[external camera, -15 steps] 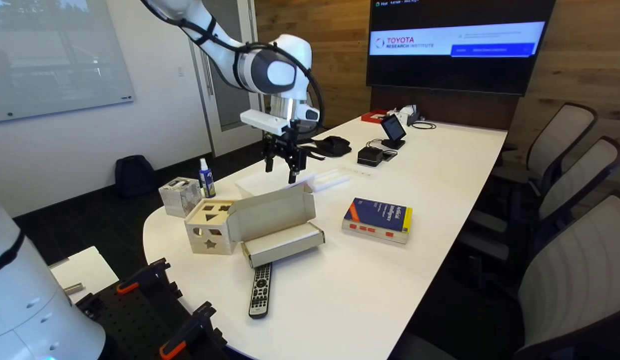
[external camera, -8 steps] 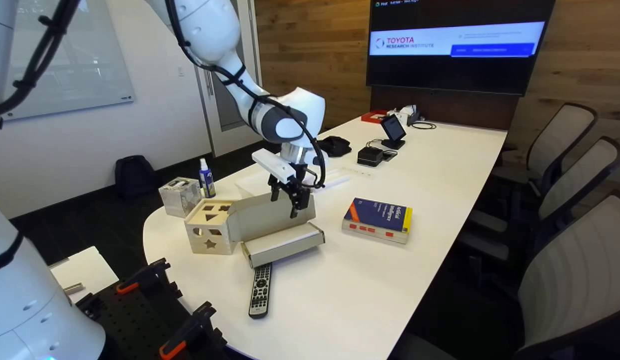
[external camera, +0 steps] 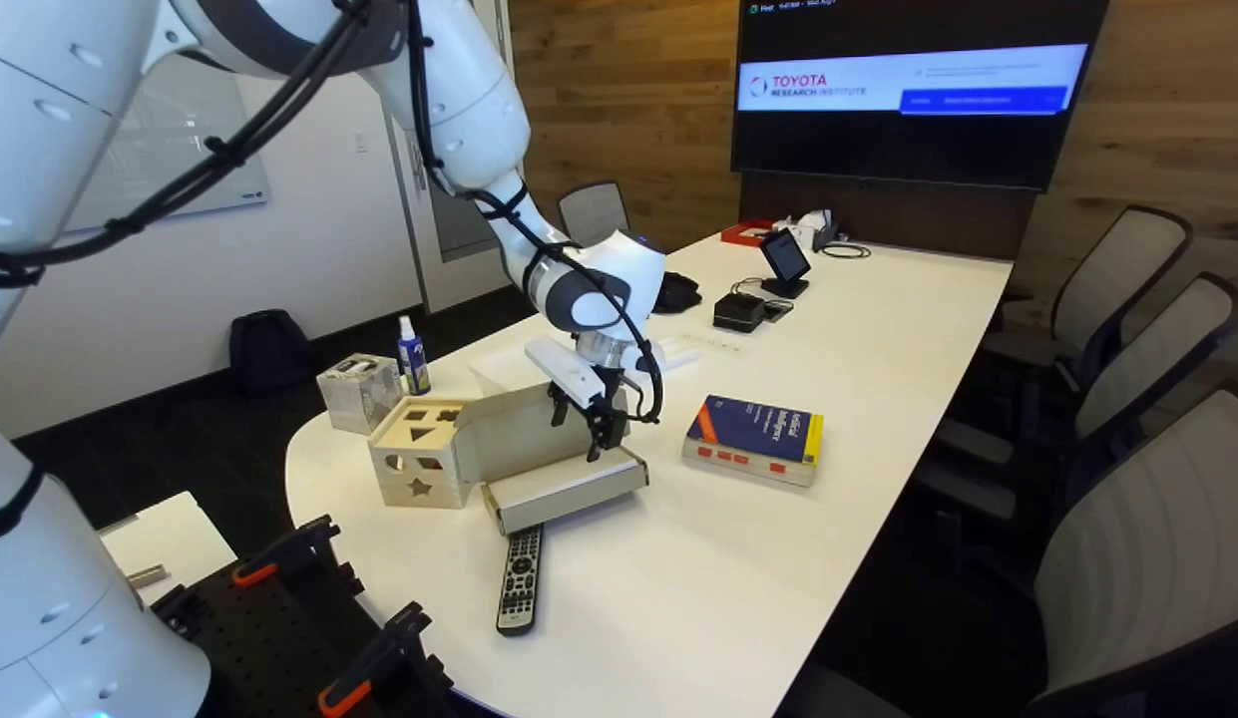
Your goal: Take the packing foam out of the cardboard box
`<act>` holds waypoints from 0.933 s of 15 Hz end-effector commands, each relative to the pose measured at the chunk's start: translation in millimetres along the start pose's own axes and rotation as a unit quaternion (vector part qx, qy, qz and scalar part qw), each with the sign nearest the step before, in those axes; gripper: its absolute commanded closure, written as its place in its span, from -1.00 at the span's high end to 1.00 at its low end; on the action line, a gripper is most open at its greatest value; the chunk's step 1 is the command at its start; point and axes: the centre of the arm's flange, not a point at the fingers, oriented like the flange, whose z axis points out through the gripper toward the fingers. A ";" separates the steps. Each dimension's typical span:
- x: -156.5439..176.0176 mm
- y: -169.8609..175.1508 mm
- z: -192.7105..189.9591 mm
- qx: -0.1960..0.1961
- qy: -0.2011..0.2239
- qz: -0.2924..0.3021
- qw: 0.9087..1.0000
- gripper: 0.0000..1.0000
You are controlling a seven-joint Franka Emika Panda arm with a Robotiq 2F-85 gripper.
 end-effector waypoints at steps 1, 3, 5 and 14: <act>36.4 1.4 15.1 0.005 0.005 0.007 1.000 1.00; 50.0 3.2 23.2 0.005 0.002 0.010 1.000 1.00; 60.1 5.4 30.2 0.006 0.002 0.013 1.000 1.00; 77.8 17.1 49.6 0.008 0.001 0.049 0.999 1.00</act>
